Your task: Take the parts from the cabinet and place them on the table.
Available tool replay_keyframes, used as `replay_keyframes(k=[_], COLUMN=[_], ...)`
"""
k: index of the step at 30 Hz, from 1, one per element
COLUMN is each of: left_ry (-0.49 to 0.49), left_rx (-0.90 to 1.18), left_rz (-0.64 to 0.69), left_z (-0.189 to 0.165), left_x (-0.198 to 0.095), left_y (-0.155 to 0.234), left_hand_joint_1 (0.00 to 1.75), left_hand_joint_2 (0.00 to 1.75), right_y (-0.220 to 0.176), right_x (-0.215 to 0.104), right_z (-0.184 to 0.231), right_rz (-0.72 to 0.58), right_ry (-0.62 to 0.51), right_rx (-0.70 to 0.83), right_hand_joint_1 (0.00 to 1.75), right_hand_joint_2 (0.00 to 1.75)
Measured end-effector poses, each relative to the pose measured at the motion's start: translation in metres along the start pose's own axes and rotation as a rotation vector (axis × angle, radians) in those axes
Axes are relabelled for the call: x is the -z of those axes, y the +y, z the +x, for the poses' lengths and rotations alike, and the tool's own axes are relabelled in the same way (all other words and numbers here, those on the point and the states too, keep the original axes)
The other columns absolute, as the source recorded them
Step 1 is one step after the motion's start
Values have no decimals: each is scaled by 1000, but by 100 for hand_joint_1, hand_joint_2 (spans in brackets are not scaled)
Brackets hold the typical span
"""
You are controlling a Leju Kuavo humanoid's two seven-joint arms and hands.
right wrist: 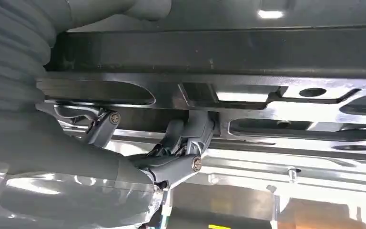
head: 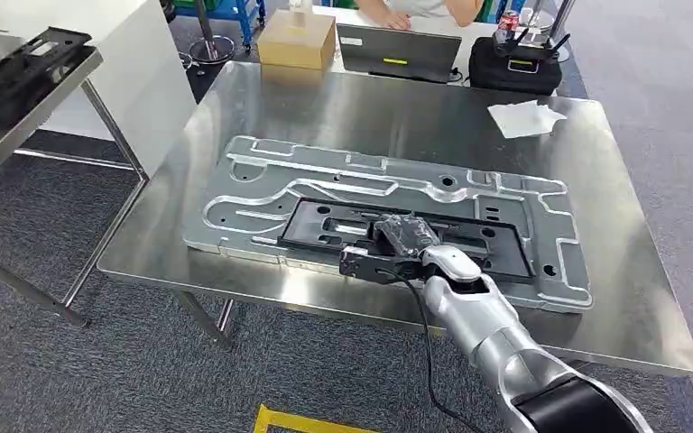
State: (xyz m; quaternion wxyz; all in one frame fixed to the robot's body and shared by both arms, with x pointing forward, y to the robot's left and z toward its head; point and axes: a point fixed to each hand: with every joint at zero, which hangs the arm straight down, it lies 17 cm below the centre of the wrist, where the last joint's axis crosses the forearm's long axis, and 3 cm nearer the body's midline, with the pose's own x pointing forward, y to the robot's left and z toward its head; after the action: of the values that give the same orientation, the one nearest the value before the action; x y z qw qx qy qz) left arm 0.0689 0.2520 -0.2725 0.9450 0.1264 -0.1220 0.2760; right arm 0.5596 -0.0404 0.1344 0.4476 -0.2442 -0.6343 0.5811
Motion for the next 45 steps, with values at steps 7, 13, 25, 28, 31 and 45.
replay_keyframes(k=[7,13,25,28,31,45], left_ry=[8,13,2,1,-1,4], left_rx=[-23,-39,-53,-53,-55,-74], left_rz=[21,28,23,23,21,31], left_z=[-3,-7,-6,-6,-5,-8], left_x=[-1,-3,-4,-3,-4,-5], left_y=[1,-1,-1,-1,-1,-1], left_hand_joint_1=[0,0,0,0,0,0], left_hand_joint_2=[0,0,0,0,0,0], right_y=[-11,-50,-114,-117,-120,-207], right_x=[1,-3,-22,-24,-26,-136], right_z=[13,47,66,65,64,66], right_rz=[-66,-185,-346,-355,-368,-791], right_ry=[-27,-95,-161,-161,-160,-393], right_rx=[27,90,76,72,73,898], right_hand_joint_1=[0,0,0,0,0,0], right_hand_joint_2=[175,175,175,175,175,0])
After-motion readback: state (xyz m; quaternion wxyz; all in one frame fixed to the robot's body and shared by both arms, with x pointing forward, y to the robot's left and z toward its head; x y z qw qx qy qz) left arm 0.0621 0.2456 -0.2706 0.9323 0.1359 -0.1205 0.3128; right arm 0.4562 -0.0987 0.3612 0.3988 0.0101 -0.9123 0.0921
